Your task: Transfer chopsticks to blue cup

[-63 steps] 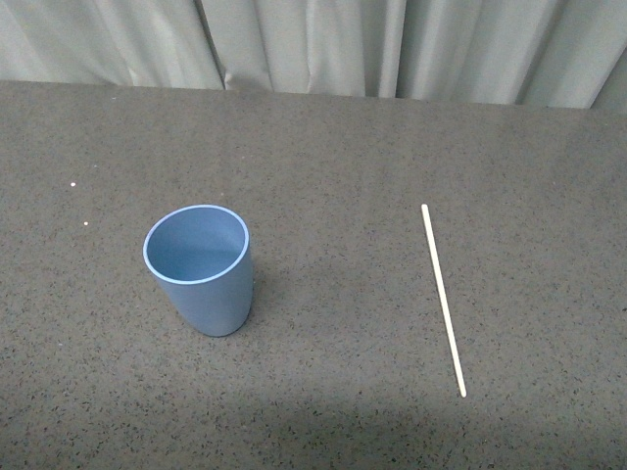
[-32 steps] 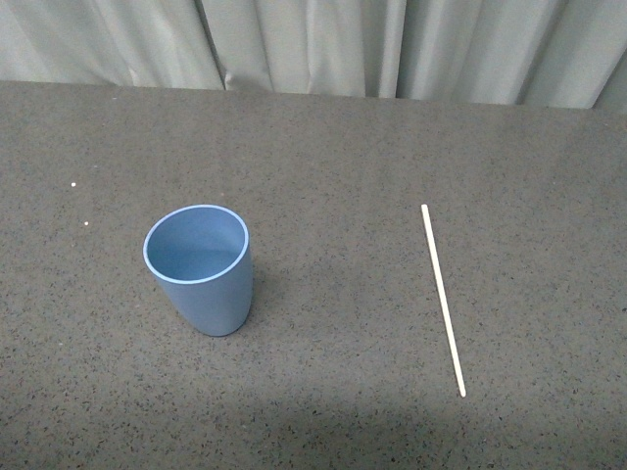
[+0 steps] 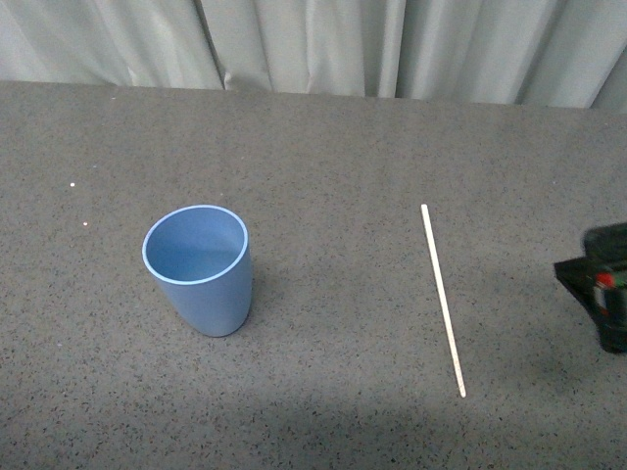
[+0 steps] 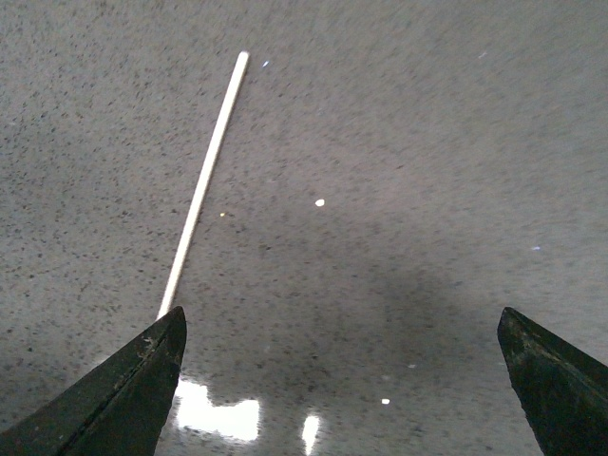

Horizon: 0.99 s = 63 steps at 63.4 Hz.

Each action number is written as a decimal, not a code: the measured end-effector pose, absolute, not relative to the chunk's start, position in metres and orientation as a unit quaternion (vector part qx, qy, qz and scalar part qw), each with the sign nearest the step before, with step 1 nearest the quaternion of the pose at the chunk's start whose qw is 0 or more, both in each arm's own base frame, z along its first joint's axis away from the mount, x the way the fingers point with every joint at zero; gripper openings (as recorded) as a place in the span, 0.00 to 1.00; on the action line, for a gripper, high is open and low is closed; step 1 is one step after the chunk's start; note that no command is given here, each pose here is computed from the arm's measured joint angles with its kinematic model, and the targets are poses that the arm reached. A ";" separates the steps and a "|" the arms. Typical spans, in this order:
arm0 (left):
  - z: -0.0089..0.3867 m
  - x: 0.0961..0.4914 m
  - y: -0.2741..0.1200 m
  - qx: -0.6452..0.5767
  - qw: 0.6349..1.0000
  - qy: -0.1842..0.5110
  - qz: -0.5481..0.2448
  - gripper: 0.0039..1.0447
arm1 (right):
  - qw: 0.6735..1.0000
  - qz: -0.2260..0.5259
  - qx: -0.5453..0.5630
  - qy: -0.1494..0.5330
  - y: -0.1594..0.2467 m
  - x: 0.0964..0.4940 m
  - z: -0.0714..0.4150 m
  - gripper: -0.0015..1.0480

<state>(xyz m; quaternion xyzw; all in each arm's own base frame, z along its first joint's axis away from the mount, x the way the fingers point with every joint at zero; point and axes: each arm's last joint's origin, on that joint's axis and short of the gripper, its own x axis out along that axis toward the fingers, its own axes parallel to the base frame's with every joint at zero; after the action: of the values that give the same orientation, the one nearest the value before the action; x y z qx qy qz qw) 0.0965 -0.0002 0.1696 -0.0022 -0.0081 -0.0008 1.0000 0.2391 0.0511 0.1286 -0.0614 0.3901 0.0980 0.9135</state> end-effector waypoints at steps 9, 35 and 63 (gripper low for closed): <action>0.170 0.097 0.000 -0.002 1.000 -0.008 -0.001 0.94 | 0.884 0.108 -0.028 0.454 0.070 0.281 0.112 0.91; 0.170 0.097 0.000 -0.002 1.000 -0.008 -0.001 0.94 | 0.850 0.103 0.005 0.516 0.107 0.344 0.074 0.91; 0.170 0.097 0.000 -0.002 1.000 -0.008 -0.001 0.94 | 0.832 0.103 -0.004 0.546 0.130 0.376 0.047 0.84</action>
<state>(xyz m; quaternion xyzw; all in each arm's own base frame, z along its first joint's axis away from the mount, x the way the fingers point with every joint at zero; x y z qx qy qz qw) 0.0965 -0.0002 0.1696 -0.0020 -0.0081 -0.0008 1.0000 0.3757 0.1300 0.0470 -0.0044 0.5456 0.1026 0.8317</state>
